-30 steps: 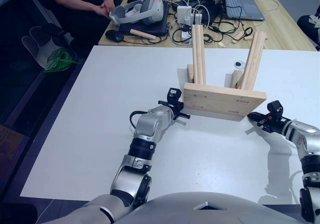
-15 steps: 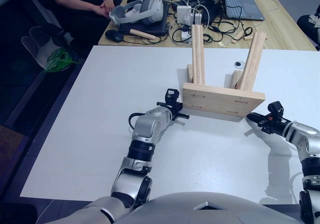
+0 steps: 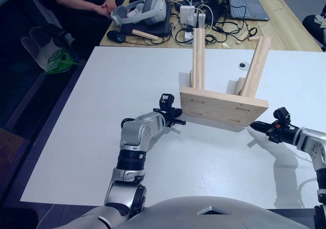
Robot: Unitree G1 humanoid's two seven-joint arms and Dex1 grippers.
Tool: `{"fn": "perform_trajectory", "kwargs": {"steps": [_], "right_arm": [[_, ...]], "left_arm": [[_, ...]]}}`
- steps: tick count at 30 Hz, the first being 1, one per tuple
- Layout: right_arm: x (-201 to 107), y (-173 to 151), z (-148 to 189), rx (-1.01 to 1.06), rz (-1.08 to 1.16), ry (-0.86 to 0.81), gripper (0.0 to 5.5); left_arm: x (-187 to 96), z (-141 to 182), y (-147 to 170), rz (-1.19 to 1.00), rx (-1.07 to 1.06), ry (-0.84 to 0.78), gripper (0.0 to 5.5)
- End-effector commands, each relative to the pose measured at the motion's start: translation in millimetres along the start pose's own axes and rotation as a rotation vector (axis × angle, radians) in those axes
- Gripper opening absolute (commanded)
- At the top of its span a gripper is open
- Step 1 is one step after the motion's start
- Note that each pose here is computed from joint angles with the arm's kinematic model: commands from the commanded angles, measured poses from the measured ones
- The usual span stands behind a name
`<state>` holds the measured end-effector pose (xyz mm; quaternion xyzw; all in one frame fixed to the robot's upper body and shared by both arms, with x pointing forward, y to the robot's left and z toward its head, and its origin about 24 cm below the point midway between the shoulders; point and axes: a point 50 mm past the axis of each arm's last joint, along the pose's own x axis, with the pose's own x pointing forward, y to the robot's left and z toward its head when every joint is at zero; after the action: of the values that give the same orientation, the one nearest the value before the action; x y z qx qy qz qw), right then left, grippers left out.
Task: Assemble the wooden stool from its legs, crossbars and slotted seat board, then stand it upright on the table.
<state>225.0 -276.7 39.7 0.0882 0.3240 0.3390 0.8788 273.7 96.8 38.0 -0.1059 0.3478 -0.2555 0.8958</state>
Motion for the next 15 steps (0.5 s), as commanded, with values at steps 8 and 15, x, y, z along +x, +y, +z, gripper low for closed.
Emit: {"fn": "perform_trajectory", "kwargs": {"steps": [8, 15], "right_arm": [[10.6, 36.5, 36.5, -0.023, 0.247, -0.143, 0.0], [9.3, 43.1, 47.9, -0.03, 0.271, -0.184, 0.0]], "left_arm": [[-5.9, 15.8, -40.4, -0.345, -0.018, -0.085, 0.02], [-15.1, 29.3, -42.4, -0.403, -0.02, -0.151, 0.02]]}}
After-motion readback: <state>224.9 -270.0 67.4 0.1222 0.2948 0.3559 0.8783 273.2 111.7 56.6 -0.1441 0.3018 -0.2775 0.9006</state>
